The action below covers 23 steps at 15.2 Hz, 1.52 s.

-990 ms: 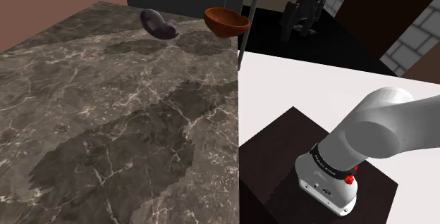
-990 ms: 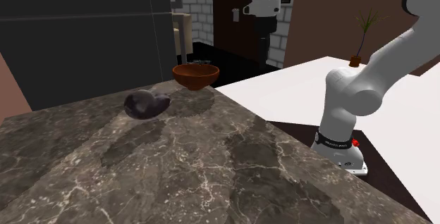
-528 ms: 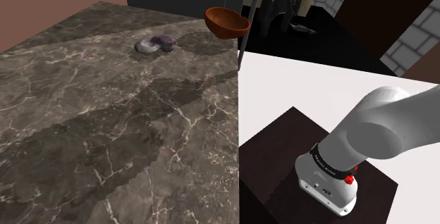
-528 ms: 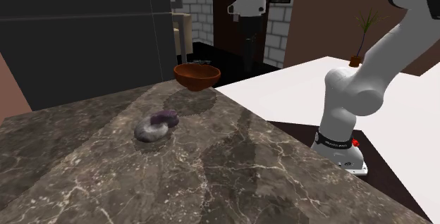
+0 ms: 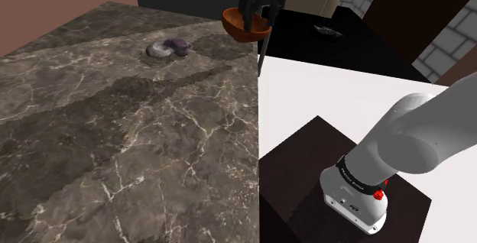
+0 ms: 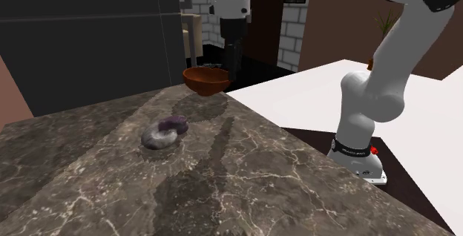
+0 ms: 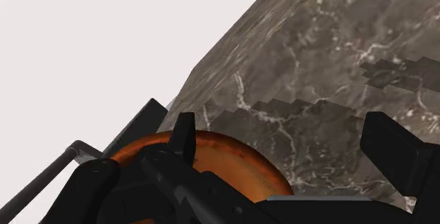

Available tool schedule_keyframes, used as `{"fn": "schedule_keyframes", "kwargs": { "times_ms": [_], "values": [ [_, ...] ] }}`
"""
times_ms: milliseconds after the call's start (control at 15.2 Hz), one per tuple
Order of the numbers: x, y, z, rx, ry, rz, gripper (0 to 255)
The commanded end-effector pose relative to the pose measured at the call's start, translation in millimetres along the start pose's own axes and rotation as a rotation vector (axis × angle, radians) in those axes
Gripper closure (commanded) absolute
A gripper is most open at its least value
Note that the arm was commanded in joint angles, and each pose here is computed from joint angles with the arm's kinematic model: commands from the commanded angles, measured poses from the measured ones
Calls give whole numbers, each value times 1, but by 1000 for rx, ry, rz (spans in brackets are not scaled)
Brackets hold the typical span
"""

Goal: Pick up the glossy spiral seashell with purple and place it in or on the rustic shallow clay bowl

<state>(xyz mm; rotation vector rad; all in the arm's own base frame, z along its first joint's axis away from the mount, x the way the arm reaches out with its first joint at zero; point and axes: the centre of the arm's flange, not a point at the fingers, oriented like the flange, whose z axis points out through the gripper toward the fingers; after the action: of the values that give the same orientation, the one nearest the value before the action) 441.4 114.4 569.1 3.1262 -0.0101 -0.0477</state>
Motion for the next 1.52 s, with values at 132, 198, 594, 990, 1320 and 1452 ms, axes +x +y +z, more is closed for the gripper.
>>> {"fn": "schedule_keyframes", "kwargs": {
  "times_ms": [132,198,594,990,1320,1452],
  "values": [
    [34,-36,-5,3,10,-29,0],
    [42,-45,-6,4,12,-36,0],
    [92,-103,-13,8,27,-79,0],
    [132,-153,-14,12,39,-114,0],
    [133,-153,12,12,39,-114,0],
    [133,-153,20,12,39,-114,0]
  ]
}}
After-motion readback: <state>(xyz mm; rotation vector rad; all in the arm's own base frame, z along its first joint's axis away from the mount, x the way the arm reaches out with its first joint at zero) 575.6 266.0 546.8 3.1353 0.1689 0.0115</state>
